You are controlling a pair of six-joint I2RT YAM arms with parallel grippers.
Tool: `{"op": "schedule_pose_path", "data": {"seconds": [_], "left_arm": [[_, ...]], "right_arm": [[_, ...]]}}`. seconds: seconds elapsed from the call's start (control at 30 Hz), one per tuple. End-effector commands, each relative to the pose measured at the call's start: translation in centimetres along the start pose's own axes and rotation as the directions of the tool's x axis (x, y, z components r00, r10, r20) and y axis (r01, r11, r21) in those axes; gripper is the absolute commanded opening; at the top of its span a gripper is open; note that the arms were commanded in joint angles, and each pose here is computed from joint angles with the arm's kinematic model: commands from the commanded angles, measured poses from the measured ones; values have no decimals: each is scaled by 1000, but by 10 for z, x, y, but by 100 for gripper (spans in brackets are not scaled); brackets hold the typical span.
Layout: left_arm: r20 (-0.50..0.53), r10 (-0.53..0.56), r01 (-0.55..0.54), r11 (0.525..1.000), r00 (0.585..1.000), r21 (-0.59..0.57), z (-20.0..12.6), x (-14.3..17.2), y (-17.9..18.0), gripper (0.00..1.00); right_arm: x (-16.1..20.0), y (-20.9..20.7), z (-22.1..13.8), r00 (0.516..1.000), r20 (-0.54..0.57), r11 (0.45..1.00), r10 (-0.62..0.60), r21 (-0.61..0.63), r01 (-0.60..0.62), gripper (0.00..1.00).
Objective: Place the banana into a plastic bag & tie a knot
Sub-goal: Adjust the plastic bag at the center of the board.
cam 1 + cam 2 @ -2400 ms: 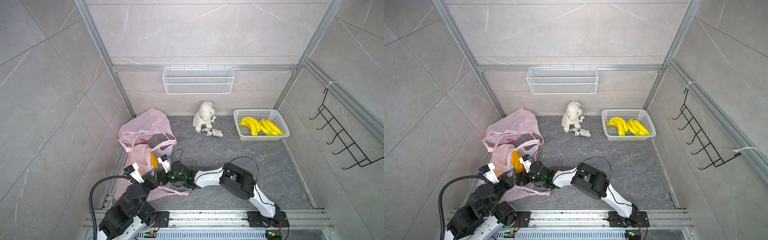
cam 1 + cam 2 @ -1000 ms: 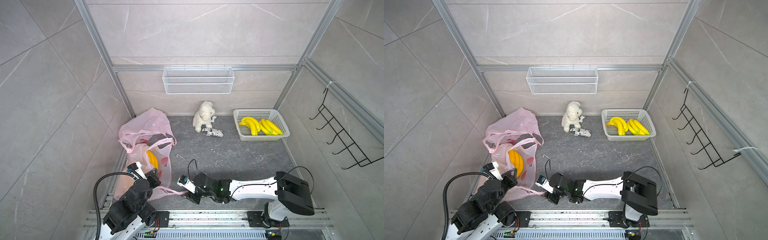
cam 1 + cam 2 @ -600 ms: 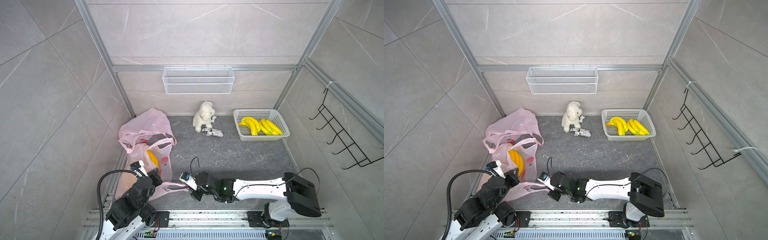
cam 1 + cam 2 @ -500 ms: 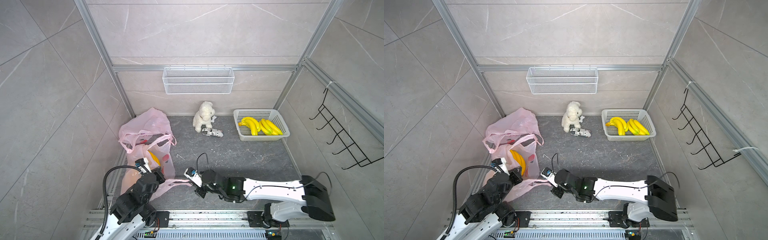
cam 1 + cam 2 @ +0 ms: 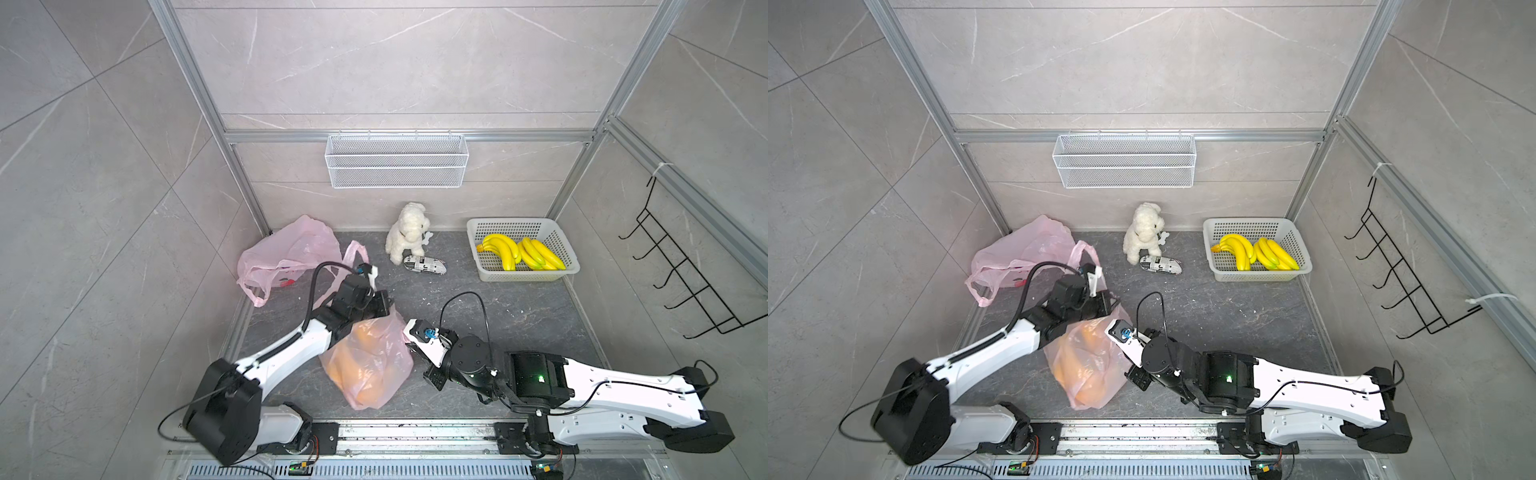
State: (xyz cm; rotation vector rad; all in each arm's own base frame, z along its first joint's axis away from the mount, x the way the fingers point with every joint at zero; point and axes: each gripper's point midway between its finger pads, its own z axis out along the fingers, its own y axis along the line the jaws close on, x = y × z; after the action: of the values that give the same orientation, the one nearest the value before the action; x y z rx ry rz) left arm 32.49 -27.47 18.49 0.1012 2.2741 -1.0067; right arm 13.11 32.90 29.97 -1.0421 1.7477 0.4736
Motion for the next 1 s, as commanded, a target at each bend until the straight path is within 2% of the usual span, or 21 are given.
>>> {"op": "schedule_pose_path", "data": {"seconds": [0.0,0.13,0.2,0.3,0.4,0.47,0.6,0.73,0.83,0.97], "left_arm": [[52,153,-161,965,987,207,16,-39,-63,0],[26,244,-243,935,969,258,39,-48,-97,0],[10,255,-248,926,967,284,45,-49,-105,0],[-10,274,-260,922,962,288,44,-41,-104,0],[-52,296,-277,935,954,222,31,-18,-85,0],[-48,287,-276,947,957,165,11,-6,-69,8],[-4,289,-289,956,957,-51,-46,9,-25,28],[115,296,-270,942,948,-201,-114,13,1,56],[232,295,-252,947,927,-198,-152,16,4,68],[324,325,-310,946,889,-97,-169,22,-13,71]], "right_arm": [[-29,-6,-26,996,89,999,11,35,-14,0],[-43,-13,-40,990,138,996,13,89,-25,0],[-50,-22,-48,987,160,990,16,136,-38,0],[-61,-31,-58,980,195,984,33,165,-66,0],[-67,-31,-55,983,180,981,29,182,-62,0],[-68,-28,-47,989,143,979,24,196,-52,0],[-73,-18,-26,999,53,983,11,183,-20,0],[-70,-20,0,996,-49,991,77,109,-72,0],[-69,-15,18,989,-120,994,86,72,-78,0],[-78,-7,28,986,-147,997,73,31,-69,0]]}}
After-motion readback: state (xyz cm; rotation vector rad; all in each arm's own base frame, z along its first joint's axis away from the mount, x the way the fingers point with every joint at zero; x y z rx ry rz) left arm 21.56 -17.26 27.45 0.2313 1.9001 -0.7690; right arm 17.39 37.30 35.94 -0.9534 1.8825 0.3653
